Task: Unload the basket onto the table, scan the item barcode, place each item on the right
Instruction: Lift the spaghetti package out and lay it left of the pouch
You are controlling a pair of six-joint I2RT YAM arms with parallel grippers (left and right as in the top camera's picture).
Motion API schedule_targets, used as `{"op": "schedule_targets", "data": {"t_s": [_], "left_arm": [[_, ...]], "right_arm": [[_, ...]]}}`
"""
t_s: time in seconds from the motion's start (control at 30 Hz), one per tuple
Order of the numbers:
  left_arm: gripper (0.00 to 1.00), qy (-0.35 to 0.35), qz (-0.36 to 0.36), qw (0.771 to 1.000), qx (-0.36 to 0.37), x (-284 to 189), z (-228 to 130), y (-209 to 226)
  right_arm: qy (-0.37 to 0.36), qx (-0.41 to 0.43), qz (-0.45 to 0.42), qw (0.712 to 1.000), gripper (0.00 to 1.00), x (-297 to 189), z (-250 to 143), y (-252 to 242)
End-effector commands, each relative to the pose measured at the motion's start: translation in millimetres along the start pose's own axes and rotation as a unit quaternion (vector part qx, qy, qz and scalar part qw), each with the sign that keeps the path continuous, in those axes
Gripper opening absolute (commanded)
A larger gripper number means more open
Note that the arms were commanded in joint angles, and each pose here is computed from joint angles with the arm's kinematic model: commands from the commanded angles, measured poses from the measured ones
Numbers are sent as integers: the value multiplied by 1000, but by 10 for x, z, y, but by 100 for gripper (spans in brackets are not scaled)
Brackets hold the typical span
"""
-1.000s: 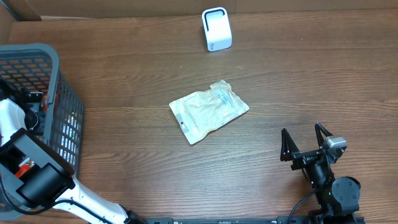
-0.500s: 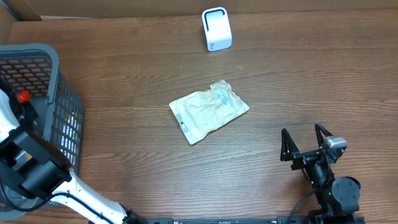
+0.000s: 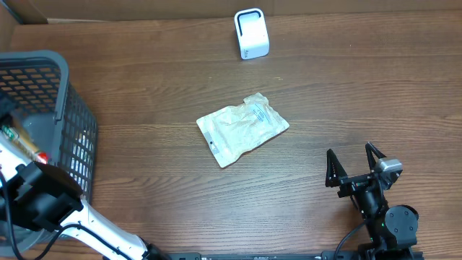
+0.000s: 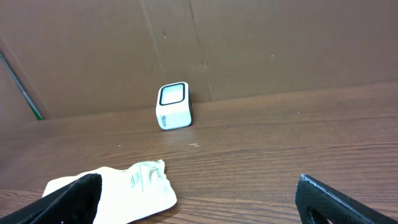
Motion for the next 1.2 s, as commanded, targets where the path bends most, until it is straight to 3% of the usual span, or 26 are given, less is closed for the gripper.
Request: {"op": "schedule_targets", "data": {"t_s": [0.0, 0.33, 0.57, 0.73, 0.93, 1.17], "left_arm": [[4, -86, -68, 994, -16, -691, 58, -65], [4, -222, -220, 950, -10, -1923, -173, -200], [4, -337, -320, 885, 19, -2838, -428, -257], [4, -347, -386, 851, 78, -3227, -810, -519], [4, -252, -435, 848, 168, -3206, -1395, -1090], [4, -131, -328, 903, 244, -2528, -1840, -1745]], "right_arm": [[-2, 1, 0, 1000, 100, 0, -20, 4], [-2, 1, 0, 1000, 100, 0, -20, 4], [-2, 1, 0, 1000, 100, 0, -20, 4], [-2, 1, 0, 1000, 100, 0, -20, 4], [-2, 1, 0, 1000, 100, 0, -20, 4], [-2, 1, 0, 1000, 100, 0, -20, 4]]}}
Point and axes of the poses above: each gripper's point midway between its finger pads, its own x axis out along the fingers, its own y axis along the line the jaws close on, z = x × y, the point moved 5 cm from there along -x, back along the fingers, and after that the axes turned 3 degrees about -x, right-handed, at the moved point
